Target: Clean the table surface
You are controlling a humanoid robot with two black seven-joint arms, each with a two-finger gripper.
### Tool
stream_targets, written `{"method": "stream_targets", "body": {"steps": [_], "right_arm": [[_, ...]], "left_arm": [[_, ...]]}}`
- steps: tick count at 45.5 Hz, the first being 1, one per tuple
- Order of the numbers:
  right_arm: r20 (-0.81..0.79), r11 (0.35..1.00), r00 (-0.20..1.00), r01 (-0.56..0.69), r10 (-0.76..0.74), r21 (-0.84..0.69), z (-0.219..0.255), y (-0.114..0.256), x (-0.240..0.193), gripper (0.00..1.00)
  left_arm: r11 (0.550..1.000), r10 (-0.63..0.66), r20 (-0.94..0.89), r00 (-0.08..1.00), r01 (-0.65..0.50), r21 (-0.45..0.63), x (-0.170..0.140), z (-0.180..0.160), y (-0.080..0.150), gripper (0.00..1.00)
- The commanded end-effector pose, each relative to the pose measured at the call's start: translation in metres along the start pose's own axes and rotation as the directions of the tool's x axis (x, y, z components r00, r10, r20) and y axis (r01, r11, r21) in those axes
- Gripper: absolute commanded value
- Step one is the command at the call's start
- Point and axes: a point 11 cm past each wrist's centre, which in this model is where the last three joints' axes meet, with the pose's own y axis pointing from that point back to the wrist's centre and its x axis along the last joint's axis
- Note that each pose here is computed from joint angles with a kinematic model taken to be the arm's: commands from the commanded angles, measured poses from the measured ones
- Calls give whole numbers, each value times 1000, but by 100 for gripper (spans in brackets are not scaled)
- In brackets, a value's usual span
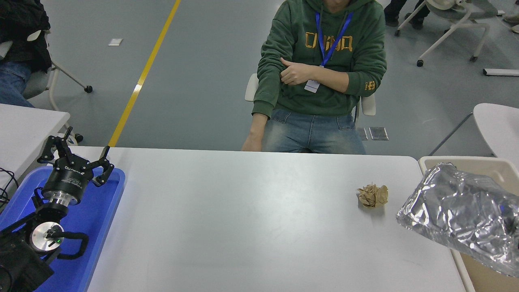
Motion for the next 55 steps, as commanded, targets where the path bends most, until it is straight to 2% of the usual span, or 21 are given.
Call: {"method": "stream_targets", "body": {"steps": [1,5,12,28,39,51,55], "right_arm": [[5,998,999,-51,51,-24,5,15,16,0],[38,994,995,-90,93,-69,22,25,25,0],[99,930,940,-302,327,-208,71,59,61,0],[152,832,840,-460,521,-311,138,-5,106,0],[245,778,757,-499,606,-382,176,-62,109,0],[245,677,653,-568,717,-467,192,-113,108,0],[262,661,625,-577,735,-479,193,-129,103,0]], "left_arm": [[1000,0,0,1000,0,-1,0,0,0,100],[1000,0,-1,1000,0,0,0,0,0,100],[1000,0,1,1000,0,0,0,0,0,100],[1000,0,0,1000,0,-1,0,0,0,100],[1000,0,0,1000,0,1,0,-1,0,100],[1000,0,0,1000,0,1,0,-1,0,100],[1000,0,1,1000,0,0,0,0,0,100]]}}
